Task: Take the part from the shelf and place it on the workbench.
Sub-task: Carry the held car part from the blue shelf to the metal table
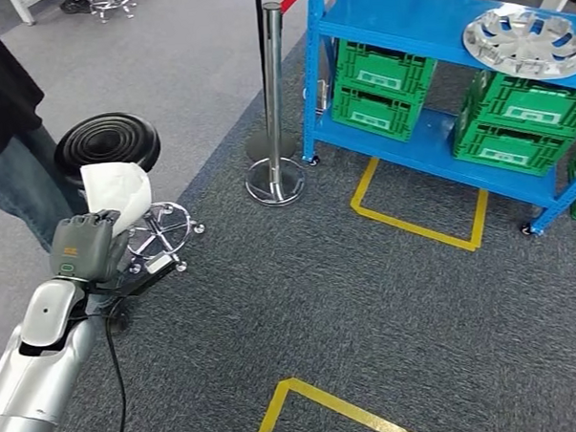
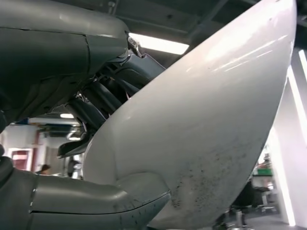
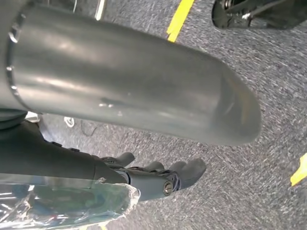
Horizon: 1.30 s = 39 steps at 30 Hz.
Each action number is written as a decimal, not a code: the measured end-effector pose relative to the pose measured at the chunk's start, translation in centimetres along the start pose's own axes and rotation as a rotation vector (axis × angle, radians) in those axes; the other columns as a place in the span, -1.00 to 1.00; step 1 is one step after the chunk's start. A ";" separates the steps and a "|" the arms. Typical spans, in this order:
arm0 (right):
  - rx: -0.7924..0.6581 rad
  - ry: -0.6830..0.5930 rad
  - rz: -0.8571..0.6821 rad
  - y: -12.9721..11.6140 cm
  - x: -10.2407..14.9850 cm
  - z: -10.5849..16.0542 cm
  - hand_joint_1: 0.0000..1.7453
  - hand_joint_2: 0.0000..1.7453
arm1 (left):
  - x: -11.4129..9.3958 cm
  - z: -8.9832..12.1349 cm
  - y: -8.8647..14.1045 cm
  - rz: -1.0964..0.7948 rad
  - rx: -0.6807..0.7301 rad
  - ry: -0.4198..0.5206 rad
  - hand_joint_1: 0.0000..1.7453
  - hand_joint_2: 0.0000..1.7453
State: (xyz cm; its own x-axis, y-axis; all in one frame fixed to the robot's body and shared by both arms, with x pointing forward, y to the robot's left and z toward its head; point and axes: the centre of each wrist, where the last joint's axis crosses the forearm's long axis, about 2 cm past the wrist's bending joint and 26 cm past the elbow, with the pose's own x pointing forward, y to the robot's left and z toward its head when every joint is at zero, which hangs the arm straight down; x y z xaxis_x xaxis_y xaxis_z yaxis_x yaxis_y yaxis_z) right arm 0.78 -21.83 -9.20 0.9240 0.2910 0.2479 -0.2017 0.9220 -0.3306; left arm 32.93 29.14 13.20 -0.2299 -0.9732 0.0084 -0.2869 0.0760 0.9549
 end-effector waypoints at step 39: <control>0.018 0.008 -0.017 0.7 0.7 -0.4 -1.00 -1.00 | -1.5 0.4 -0.5 0.536 -0.041 0.183 1.00 1.00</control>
State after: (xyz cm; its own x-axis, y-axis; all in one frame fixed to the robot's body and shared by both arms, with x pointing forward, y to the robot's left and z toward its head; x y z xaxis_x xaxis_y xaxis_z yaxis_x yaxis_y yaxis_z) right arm 1.42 -21.09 -9.66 0.9299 0.2733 0.2460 -0.1917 0.9313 -0.3097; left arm 33.09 30.69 12.61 -0.1678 -0.8232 0.5425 -0.1371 0.5644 0.8140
